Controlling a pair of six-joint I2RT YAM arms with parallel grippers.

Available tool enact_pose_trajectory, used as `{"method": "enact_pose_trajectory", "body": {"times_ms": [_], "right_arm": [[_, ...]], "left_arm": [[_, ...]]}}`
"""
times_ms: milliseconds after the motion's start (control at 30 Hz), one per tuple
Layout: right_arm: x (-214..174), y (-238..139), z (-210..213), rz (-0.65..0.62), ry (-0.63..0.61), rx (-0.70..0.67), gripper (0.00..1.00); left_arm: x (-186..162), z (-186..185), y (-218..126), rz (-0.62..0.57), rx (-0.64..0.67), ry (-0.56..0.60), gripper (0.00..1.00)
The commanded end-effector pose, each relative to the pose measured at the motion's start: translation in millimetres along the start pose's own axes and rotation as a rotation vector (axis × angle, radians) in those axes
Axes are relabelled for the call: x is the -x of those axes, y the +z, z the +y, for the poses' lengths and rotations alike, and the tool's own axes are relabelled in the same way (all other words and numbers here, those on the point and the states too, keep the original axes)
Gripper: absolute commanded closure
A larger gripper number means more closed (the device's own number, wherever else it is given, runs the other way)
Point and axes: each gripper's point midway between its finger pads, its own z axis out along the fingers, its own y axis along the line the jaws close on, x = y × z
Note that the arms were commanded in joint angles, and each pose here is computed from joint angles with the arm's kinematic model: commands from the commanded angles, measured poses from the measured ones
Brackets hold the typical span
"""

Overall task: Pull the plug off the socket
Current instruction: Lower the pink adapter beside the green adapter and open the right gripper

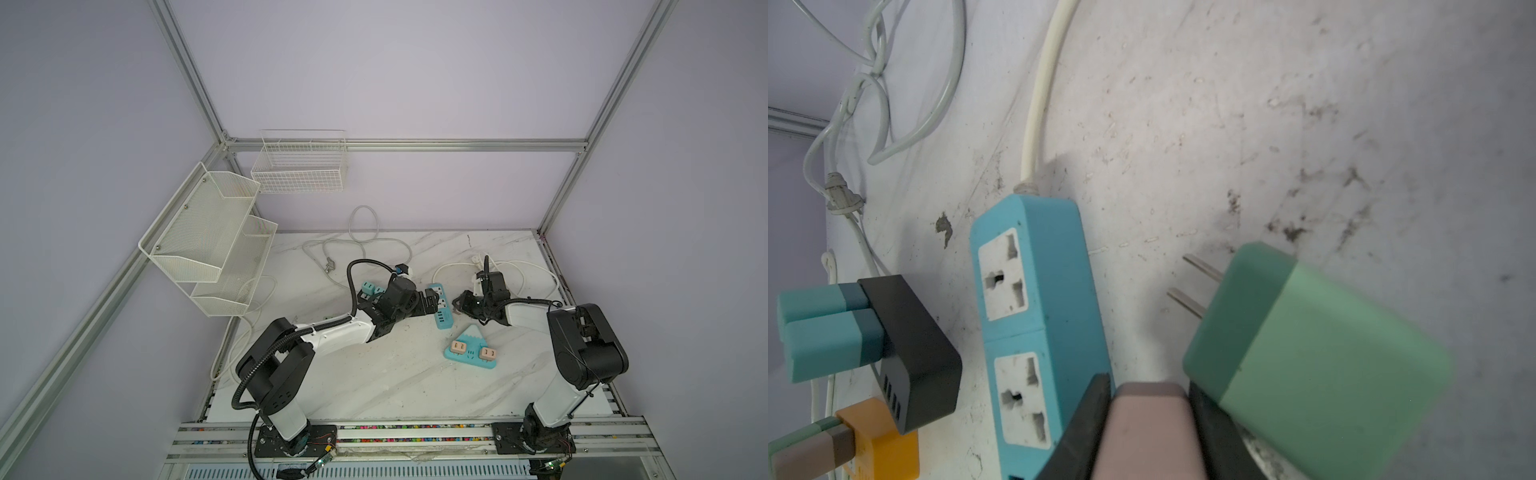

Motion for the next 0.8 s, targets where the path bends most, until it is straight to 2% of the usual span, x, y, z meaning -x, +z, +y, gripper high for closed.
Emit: {"method": "enact_pose_trajectory", "body": {"times_ms": [0, 333, 467, 767], "right_arm": [[14, -4, 4, -0.038, -0.019, -0.008, 0.65], [24, -17, 6, -0.077, -0.029, -0.038, 0.48], [28, -23, 6, -0.069, -0.039, -0.072, 0.35], [51, -60, 23, -0.149, -0.067, -0.105, 0.26]], "left_arm": [[9, -1, -11, -0.033, -0.007, 0.017, 0.0], [18, -6, -19, -0.054, -0.01, 0.025, 0.0], [24, -5, -29, -0.083, -0.006, 0.018, 0.0], [34, 1, -58, -0.125, -0.003, 0.017, 0.0]]}}
